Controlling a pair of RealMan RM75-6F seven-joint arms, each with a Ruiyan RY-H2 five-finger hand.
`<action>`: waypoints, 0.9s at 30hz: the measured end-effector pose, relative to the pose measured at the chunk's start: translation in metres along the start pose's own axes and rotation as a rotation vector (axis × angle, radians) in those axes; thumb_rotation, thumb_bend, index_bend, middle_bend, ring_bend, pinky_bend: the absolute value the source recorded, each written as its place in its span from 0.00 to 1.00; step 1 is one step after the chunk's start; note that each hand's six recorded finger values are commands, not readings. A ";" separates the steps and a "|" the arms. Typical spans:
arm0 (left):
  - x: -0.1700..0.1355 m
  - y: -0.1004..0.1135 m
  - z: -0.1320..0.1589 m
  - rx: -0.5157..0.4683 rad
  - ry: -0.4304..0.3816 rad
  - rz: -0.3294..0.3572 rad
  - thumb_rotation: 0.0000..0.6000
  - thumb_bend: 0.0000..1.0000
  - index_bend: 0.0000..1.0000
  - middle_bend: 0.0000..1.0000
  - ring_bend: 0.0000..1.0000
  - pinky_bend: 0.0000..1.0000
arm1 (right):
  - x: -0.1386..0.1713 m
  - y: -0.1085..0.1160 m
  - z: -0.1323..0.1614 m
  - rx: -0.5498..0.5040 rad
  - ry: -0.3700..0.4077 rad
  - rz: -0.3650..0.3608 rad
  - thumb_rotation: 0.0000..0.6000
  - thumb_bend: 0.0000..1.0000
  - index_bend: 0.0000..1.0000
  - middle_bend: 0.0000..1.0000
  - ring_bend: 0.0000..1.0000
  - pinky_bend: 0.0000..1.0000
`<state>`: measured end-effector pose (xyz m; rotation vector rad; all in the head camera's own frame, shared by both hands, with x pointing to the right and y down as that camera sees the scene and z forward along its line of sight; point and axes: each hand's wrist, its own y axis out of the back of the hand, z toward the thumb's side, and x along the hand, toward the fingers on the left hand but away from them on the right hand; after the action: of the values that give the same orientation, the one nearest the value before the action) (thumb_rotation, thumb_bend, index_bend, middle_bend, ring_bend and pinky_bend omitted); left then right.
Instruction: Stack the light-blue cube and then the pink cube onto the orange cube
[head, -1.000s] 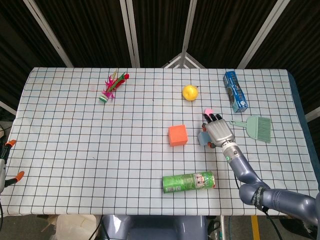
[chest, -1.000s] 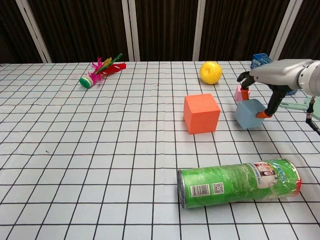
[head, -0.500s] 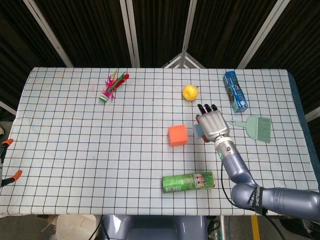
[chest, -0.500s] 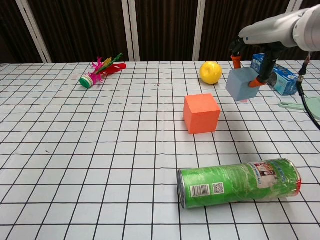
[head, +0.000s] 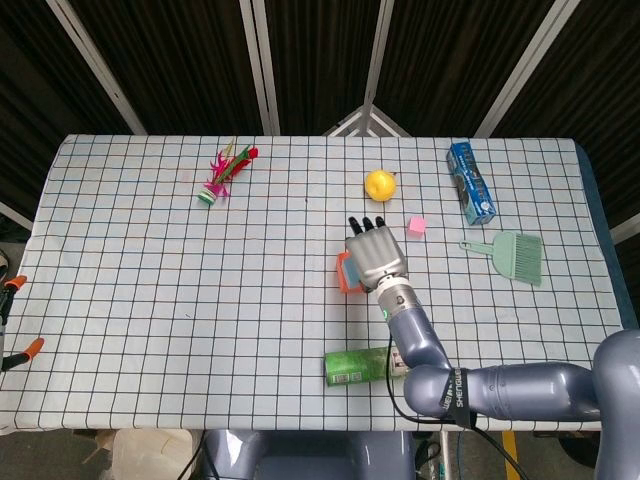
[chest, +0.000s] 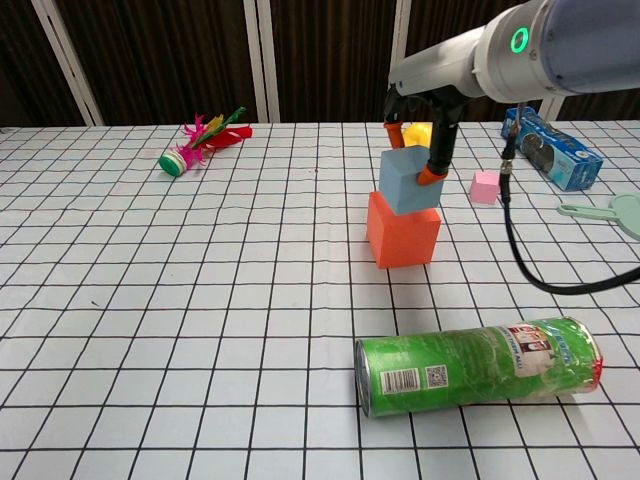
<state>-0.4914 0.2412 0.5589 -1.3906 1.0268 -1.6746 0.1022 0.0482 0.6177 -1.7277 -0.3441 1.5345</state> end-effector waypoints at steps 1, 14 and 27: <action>0.000 -0.001 0.001 0.001 -0.001 -0.003 1.00 0.20 0.14 0.01 0.00 0.02 | -0.001 0.001 0.005 0.000 0.003 -0.002 1.00 0.58 0.61 0.08 0.12 0.13; 0.002 -0.003 0.000 0.005 0.007 -0.015 1.00 0.20 0.14 0.01 0.00 0.02 | -0.016 0.005 0.018 -0.022 -0.017 -0.002 1.00 0.58 0.61 0.08 0.12 0.13; 0.001 -0.002 -0.001 0.004 0.014 -0.016 1.00 0.20 0.14 0.01 0.00 0.02 | -0.024 -0.011 -0.002 -0.026 -0.070 0.044 1.00 0.61 0.64 0.08 0.12 0.13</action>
<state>-0.4931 0.2413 0.5610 -1.3897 1.0219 -1.7000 0.1015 0.0392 0.6420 -1.7146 -0.3648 1.6321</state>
